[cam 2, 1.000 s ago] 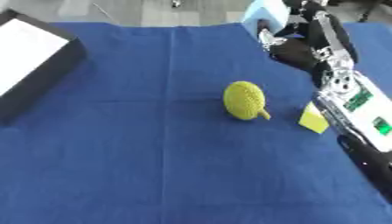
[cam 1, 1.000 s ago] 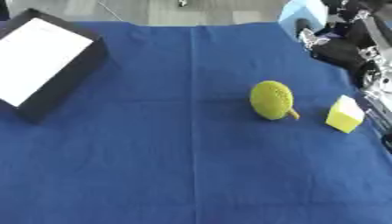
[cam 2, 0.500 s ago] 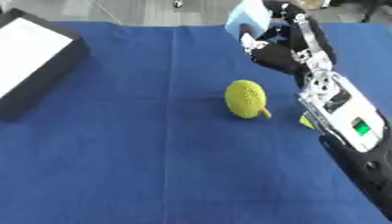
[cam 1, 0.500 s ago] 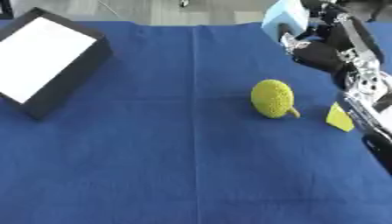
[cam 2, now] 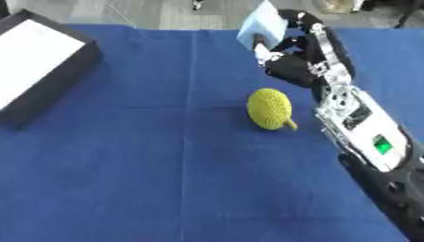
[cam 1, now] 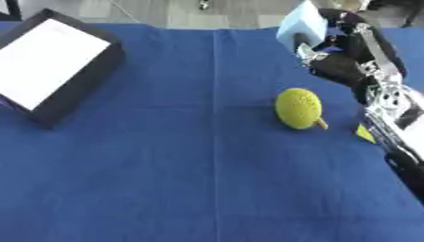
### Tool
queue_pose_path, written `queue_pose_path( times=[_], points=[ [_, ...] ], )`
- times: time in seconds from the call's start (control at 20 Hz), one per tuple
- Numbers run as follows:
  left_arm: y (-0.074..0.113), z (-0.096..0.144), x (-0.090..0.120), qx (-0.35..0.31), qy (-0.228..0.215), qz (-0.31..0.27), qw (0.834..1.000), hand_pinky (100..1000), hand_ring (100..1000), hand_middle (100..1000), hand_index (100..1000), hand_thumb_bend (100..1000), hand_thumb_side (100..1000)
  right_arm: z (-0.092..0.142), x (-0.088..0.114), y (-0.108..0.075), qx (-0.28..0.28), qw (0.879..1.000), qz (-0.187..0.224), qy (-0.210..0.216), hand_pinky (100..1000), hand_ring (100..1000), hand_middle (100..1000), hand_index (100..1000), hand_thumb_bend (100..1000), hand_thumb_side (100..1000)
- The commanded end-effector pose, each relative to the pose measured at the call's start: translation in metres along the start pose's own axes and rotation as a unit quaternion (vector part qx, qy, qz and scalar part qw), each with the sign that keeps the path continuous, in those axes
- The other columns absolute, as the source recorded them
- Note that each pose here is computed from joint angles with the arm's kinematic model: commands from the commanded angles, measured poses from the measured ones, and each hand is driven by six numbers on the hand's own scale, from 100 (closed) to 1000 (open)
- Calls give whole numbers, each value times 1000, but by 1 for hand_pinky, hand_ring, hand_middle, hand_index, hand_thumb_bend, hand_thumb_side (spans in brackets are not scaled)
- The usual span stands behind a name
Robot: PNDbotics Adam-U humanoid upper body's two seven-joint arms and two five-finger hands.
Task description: Pick up the objects with one hand, pass them to the other hand, and then place them into the box on the other side of the table.
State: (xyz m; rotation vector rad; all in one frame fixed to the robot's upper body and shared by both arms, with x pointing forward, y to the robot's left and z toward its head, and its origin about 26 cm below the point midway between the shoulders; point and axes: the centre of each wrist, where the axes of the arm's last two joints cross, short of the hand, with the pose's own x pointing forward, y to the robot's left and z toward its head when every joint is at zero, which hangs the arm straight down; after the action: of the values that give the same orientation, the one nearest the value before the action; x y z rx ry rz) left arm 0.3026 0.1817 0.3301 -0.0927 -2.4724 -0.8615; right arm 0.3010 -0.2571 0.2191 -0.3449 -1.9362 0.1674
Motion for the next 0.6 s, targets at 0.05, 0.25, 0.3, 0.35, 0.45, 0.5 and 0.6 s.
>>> queue_pose_path(
  times=[0.05, 0.25, 0.3, 0.35, 0.45, 0.5, 0.6],
  points=[
    [-5, -9, 11, -26, -11, -15, 999, 724, 672, 711, 769, 100, 510, 0, 8, 4, 3, 1000, 1, -14, 340, 512, 702, 579, 100, 100],
    [-16, -18, 17, -63, -2, -25, 998, 728, 674, 713, 770, 100, 469, 0, 8, 10, 8, 1000, 0, -16, 342, 513, 703, 579, 100, 100],
    [-19, -20, 18, -71, 2, -30, 997, 728, 674, 714, 771, 100, 465, 1, 8, 10, 8, 1000, 0, -17, 342, 514, 703, 579, 100, 100],
    [-21, -21, 19, -77, 6, -33, 996, 729, 675, 714, 772, 100, 460, 1, 7, 11, 8, 1000, 0, -18, 342, 514, 703, 580, 100, 100],
    [-24, -24, 22, -85, 13, -38, 996, 729, 675, 714, 772, 100, 459, 1, 7, 13, 7, 1000, 2, -19, 342, 514, 703, 580, 100, 100],
    [-25, -26, 23, -90, 15, -40, 995, 734, 679, 719, 776, 100, 439, 2, 7, 14, 7, 1000, 1, -19, 343, 514, 703, 579, 100, 100],
    [-29, -30, 27, -104, 15, -45, 993, 737, 683, 722, 777, 100, 432, 3, 5, 16, 7, 1000, 1, -18, 343, 514, 703, 579, 100, 100]
  ],
)
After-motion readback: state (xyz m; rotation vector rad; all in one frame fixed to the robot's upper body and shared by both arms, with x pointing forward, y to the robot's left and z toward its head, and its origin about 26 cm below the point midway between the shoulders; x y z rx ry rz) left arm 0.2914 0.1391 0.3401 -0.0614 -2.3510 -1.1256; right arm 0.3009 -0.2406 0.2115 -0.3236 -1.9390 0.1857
